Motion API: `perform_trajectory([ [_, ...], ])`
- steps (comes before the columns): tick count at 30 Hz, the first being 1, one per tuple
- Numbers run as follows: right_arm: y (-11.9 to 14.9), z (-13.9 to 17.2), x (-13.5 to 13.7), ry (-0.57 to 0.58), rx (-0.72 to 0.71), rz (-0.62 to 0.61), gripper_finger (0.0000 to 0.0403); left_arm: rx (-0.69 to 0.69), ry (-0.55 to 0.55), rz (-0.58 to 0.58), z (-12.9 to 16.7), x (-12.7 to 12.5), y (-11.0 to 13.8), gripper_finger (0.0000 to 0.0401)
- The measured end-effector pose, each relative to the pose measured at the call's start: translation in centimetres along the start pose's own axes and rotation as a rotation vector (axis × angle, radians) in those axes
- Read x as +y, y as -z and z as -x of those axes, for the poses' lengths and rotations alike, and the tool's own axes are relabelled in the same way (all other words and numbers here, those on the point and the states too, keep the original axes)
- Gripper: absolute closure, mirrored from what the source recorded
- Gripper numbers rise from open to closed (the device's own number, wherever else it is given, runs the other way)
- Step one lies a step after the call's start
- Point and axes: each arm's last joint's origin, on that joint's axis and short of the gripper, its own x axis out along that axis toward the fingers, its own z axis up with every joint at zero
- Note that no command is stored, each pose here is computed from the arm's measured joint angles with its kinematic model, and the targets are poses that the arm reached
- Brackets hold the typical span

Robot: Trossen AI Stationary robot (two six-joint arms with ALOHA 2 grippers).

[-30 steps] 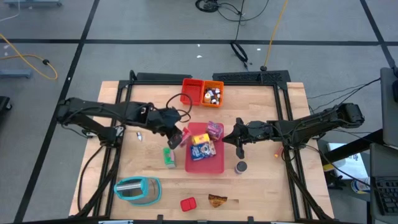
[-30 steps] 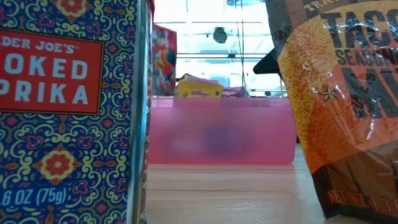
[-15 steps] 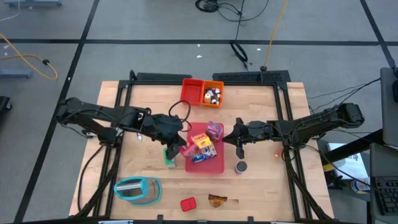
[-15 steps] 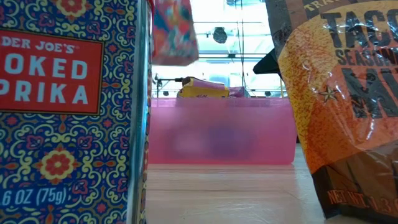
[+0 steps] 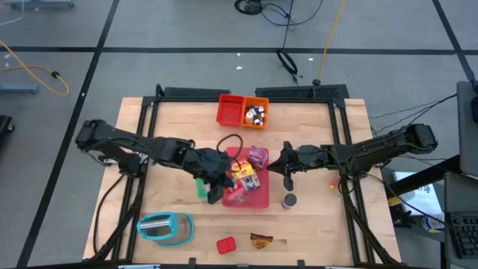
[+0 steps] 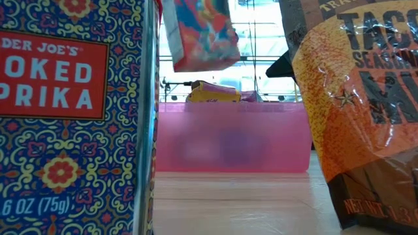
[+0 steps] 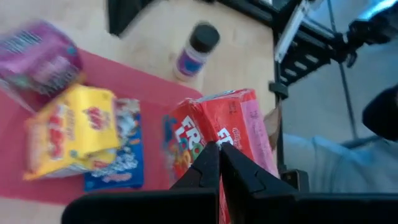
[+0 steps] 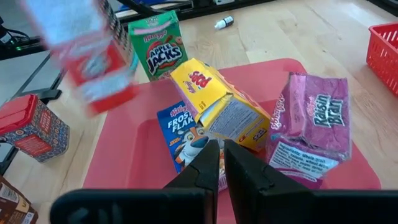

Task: Pick & Place Kitchen Items
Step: Put the red cereal box into the light red bin

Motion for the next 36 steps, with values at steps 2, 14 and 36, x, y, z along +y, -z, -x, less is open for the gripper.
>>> perform_trajectory([
  [2, -0.1, 0.0, 0.0, -0.001, -0.005, 0.000, 0.0385, 0.013, 0.028, -0.009, -1.1, 0.1, -0.1, 0.0401],
  [14, -0.1, 0.0, 0.0, -0.003, -0.011, -0.001, 0.0385, 0.057, 0.030, -0.056, -4.7, 1.2, 0.1, 0.0401],
  [36, -0.1, 0.0, 0.0, -0.002, -0.007, 0.000, 0.0385, 0.050, 0.071, -0.074, -10.6, 5.1, -0.7, 0.0401],
])
